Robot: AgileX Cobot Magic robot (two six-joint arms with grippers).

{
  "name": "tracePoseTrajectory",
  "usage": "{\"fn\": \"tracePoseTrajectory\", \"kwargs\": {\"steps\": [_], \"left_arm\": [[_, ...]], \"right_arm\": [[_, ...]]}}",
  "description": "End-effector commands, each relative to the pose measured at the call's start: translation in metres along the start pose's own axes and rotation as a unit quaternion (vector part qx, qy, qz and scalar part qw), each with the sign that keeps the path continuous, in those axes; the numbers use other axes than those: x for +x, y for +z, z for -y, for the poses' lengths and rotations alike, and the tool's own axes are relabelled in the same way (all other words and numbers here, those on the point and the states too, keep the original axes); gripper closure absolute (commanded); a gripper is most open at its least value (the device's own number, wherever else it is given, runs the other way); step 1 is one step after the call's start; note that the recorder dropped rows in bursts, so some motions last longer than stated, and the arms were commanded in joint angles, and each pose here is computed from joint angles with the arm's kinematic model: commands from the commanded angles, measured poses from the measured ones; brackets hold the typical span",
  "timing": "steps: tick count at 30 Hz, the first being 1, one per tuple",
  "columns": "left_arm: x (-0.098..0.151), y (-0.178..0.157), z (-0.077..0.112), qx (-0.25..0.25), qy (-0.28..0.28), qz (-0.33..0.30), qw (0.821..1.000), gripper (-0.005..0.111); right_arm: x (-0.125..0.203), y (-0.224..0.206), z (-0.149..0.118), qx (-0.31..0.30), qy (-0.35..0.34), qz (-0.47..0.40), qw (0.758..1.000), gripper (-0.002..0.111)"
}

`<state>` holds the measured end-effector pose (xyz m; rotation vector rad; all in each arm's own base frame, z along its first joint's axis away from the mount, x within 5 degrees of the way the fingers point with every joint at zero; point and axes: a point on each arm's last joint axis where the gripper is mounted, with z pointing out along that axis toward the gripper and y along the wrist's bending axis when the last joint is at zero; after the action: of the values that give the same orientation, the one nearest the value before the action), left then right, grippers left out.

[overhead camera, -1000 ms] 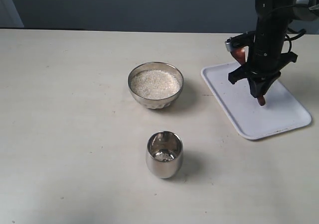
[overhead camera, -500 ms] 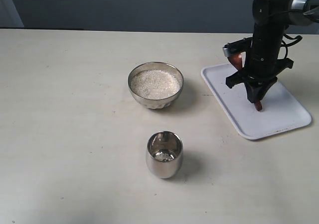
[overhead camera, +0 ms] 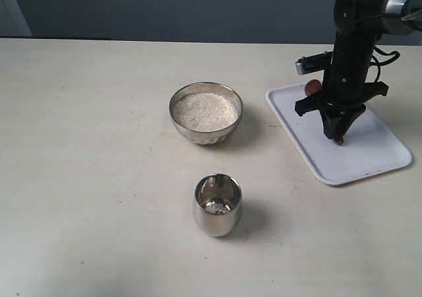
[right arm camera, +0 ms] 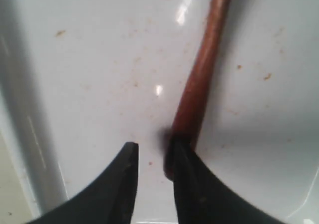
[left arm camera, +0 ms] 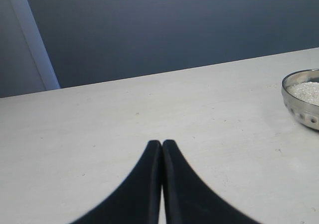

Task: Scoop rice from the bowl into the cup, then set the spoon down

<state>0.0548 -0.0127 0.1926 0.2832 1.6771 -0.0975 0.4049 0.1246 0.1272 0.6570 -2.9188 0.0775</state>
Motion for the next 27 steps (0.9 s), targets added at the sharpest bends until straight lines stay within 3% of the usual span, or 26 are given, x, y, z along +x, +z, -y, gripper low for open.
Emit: {"fn": "tracePoseTrajectory", "kwargs": {"steps": [1, 8, 19, 23, 25, 27], "left_arm": [[-0.002, -0.001, 0.0, 0.001, -0.004, 0.008, 1.0, 0.106], [-0.002, -0.001, 0.0, 0.001, -0.004, 0.008, 1.0, 0.106], [-0.002, -0.001, 0.0, 0.001, -0.004, 0.007, 1.0, 0.106], [-0.002, -0.001, 0.0, 0.001, -0.004, 0.007, 1.0, 0.106], [-0.002, -0.001, 0.0, 0.001, -0.004, 0.007, 1.0, 0.106], [-0.002, -0.001, 0.0, 0.001, -0.004, 0.007, 1.0, 0.106]], "right_arm": [[0.006, -0.001, 0.002, 0.0, 0.007, -0.004, 1.0, 0.082], [0.011, -0.022, 0.006, 0.019, 0.006, 0.019, 1.0, 0.082], [0.047, -0.115, -0.001, 0.005, 0.038, 0.136, 0.99, 0.083], [0.087, -0.141, -0.009, -0.007, 0.041, 0.18, 0.983, 0.098], [0.11, -0.155, -0.012, -0.008, 0.051, 0.243, 0.969, 0.109], [0.135, -0.163, -0.016, -0.006, 0.055, 0.317, 0.947, 0.109]]}}
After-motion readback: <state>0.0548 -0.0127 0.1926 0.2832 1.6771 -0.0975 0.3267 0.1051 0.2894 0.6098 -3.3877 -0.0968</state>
